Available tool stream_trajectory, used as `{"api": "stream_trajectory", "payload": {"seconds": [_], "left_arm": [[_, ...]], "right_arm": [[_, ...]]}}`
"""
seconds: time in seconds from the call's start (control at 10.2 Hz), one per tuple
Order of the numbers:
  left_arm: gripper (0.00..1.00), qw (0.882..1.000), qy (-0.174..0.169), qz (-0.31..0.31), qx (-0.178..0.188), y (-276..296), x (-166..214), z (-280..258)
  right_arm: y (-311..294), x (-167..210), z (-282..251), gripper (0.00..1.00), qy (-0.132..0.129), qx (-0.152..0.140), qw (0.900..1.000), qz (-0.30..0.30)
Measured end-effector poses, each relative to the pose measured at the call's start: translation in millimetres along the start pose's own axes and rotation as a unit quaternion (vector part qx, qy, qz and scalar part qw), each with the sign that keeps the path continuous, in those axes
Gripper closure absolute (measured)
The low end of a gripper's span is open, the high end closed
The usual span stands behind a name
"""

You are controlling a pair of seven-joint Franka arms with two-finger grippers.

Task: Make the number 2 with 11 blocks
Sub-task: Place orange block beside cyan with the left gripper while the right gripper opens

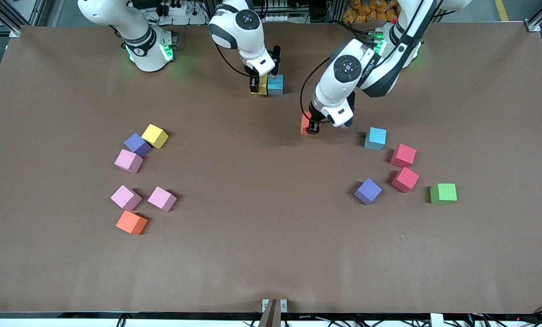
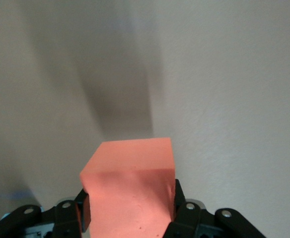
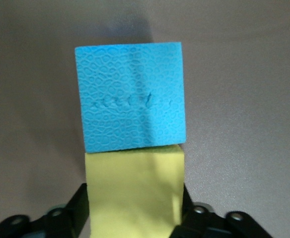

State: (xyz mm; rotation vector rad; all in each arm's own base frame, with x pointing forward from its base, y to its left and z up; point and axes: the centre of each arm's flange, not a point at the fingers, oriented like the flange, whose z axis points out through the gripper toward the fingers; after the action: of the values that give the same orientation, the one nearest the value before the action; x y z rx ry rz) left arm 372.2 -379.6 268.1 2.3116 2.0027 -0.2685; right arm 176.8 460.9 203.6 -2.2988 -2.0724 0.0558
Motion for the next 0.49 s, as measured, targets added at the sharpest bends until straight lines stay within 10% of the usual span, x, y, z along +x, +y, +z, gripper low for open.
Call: {"api": "stream_trajectory", "payload": {"seconds": [0.2, 0.49], "left_arm": [[0.38, 1.000, -0.002, -0.015, 0.001, -21, -4, 15], [0.38, 0.999, -0.013, -0.031, 0.020, -45, -8, 31]], "right_arm": [[2, 0, 0, 0.00, 0.000, 0.000, 1.000, 0.003], [14, 1, -6, 0.00, 0.004, -0.004, 1.000, 0.013]]}}
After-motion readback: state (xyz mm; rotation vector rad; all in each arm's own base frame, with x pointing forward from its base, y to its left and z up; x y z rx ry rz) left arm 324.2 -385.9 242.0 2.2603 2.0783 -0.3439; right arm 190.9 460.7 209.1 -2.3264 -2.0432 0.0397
